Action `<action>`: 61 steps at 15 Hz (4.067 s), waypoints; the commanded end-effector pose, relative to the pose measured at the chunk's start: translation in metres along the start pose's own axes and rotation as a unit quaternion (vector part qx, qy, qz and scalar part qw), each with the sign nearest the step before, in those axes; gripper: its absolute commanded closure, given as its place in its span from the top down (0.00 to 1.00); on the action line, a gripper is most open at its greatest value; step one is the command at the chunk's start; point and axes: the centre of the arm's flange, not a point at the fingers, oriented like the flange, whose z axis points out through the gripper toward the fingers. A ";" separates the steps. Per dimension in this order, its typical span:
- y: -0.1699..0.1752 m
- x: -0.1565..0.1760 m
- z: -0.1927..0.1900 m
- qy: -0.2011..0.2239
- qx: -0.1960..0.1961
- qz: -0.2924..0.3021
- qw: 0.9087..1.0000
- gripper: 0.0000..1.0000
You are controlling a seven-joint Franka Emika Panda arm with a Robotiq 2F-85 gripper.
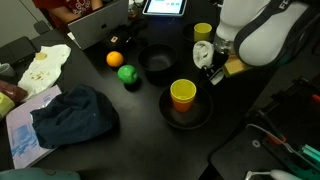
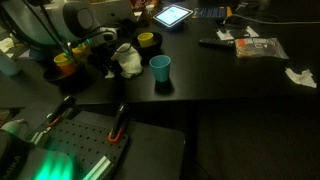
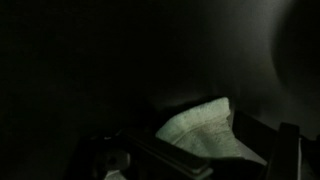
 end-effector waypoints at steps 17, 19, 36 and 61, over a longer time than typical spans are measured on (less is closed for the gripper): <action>-0.011 -0.014 -0.033 0.013 -0.096 -0.047 0.994 0.04; -0.011 -0.010 -0.044 0.028 -0.113 -0.055 0.992 0.04; 0.008 0.038 -0.102 0.093 -0.169 -0.024 0.981 0.30; 0.043 0.053 -0.112 0.122 -0.004 0.279 0.953 1.00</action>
